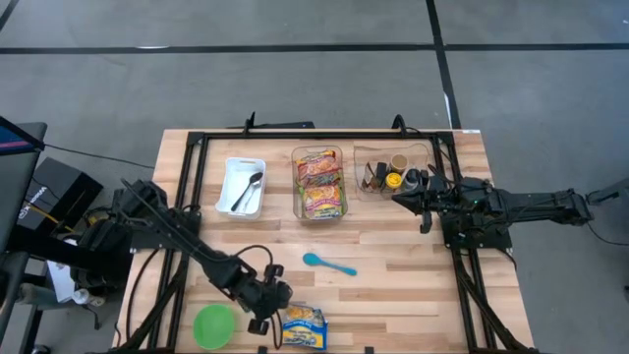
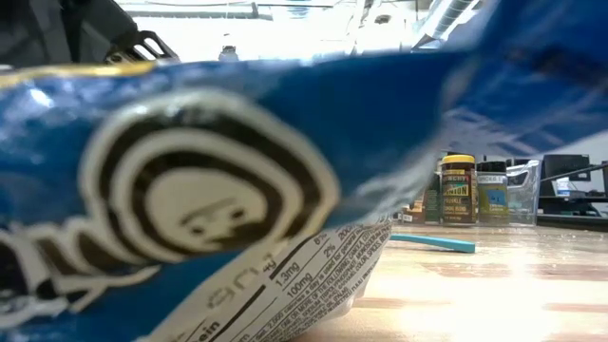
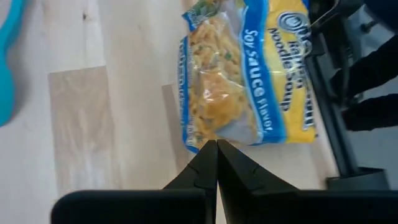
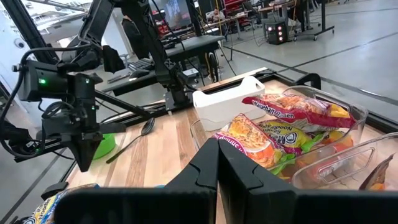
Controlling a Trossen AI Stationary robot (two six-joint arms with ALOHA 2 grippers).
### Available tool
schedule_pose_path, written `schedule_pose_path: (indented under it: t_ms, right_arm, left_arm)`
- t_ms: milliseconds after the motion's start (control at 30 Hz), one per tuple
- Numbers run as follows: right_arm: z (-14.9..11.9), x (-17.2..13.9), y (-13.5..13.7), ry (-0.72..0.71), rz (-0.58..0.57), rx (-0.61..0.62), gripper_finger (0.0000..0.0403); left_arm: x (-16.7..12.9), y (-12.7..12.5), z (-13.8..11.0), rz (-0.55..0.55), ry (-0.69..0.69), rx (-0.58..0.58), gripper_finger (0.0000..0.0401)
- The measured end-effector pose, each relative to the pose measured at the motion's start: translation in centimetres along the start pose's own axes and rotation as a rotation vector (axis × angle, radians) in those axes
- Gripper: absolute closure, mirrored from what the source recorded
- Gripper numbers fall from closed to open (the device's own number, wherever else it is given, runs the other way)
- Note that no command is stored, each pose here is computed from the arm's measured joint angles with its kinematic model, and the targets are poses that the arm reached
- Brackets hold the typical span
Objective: Pick & Place Food Item
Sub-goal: Put the blue noodle pack into the left transparent bin
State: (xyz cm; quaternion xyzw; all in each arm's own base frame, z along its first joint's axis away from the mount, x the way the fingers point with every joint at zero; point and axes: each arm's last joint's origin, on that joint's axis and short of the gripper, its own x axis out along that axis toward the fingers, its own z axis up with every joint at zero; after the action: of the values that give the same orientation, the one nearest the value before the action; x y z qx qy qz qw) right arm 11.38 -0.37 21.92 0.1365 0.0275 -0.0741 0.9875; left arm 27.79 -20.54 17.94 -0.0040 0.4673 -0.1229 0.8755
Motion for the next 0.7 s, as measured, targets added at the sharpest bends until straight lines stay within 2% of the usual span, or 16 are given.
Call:
schedule_pose_path:
  t_ms: [200, 500, 700]
  right_arm:
    - [0.0, 0.0, 0.0, 0.000, 0.000, 0.000, 0.0403]
    - [0.0, 0.0, 0.0, 0.000, 0.000, 0.000, 0.0403]
    - [0.0, 0.0, 0.0, 0.000, 0.001, 0.000, 0.0403]
  left_arm:
    - [0.1, 0.6, 0.1, 0.016, 0.013, 0.065, 0.0363]
    - [0.8, 1.1, -1.3, 0.019, 0.027, 0.171, 0.0258]
    - [1.2, 1.2, -1.8, 0.007, -0.008, 0.179, 0.0203]
